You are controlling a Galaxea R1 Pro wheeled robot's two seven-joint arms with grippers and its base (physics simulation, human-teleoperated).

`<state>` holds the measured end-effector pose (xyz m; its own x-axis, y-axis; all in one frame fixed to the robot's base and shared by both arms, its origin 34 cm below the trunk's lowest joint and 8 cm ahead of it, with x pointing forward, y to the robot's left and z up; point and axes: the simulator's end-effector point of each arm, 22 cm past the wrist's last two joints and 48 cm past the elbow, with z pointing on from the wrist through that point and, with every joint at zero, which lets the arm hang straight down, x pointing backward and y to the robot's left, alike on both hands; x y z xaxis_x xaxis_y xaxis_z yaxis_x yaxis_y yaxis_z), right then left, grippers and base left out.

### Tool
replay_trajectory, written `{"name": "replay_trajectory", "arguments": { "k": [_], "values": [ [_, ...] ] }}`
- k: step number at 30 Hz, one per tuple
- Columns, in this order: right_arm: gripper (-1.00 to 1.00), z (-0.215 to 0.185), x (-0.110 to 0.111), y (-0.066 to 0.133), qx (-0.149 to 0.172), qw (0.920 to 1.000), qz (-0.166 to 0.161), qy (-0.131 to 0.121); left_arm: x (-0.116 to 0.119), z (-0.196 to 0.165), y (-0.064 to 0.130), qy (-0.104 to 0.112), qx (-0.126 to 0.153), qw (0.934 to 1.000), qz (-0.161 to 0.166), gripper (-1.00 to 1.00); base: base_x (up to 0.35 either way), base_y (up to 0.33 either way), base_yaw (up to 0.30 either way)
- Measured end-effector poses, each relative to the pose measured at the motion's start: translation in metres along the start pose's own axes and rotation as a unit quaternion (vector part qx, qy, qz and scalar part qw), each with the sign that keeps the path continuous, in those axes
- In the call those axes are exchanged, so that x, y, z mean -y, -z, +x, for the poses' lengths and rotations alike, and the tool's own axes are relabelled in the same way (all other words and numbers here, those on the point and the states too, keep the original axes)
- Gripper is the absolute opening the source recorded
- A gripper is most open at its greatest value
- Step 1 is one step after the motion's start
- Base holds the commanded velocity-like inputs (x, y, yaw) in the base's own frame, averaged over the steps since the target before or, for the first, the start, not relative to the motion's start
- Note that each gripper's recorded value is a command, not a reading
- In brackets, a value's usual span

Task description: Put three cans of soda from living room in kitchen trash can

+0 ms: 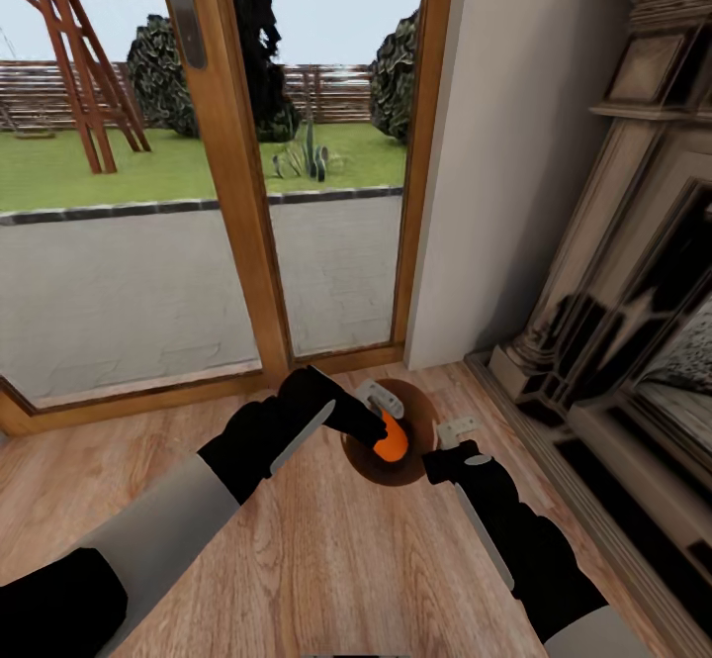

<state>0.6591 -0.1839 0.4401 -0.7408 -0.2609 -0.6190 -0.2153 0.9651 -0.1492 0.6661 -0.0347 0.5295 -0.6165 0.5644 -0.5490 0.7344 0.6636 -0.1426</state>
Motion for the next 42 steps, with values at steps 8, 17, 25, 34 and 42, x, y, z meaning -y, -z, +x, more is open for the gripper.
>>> {"name": "replay_trajectory", "arguments": {
  "k": [8,17,25,34,42],
  "values": [
    [-1.00,0.000,-0.001,0.000,0.000,1.0000,-0.001,0.001,-0.006,0.005,-0.003,0.001,-0.007,0.9999,-0.013,-1.00,0.000,0.000,0.000],
    [-1.00,0.001,-0.002,0.000,-0.001,1.0000,-0.001,0.002,-0.008,0.016,-0.015,-0.001,-0.025,0.9993,-0.027,-1.00,0.000,0.000,0.000],
    [-1.00,0.001,-0.007,0.000,0.000,0.9999,-0.005,0.009,-0.008,0.019,-0.018,-0.002,-0.029,0.9992,-0.028,-1.00,0.000,0.000,0.000],
    [-1.00,0.001,-0.008,0.000,0.000,0.9999,-0.005,0.011,-0.009,0.023,-0.024,-0.006,-0.030,0.9991,-0.030,1.00,0.000,0.000,0.000],
    [-1.00,0.000,-0.009,0.000,0.000,0.9999,-0.006,0.010,-0.010,0.025,-0.025,-0.007,-0.032,0.9989,-0.033,1.00,0.000,0.000,0.000]
  ]
}}
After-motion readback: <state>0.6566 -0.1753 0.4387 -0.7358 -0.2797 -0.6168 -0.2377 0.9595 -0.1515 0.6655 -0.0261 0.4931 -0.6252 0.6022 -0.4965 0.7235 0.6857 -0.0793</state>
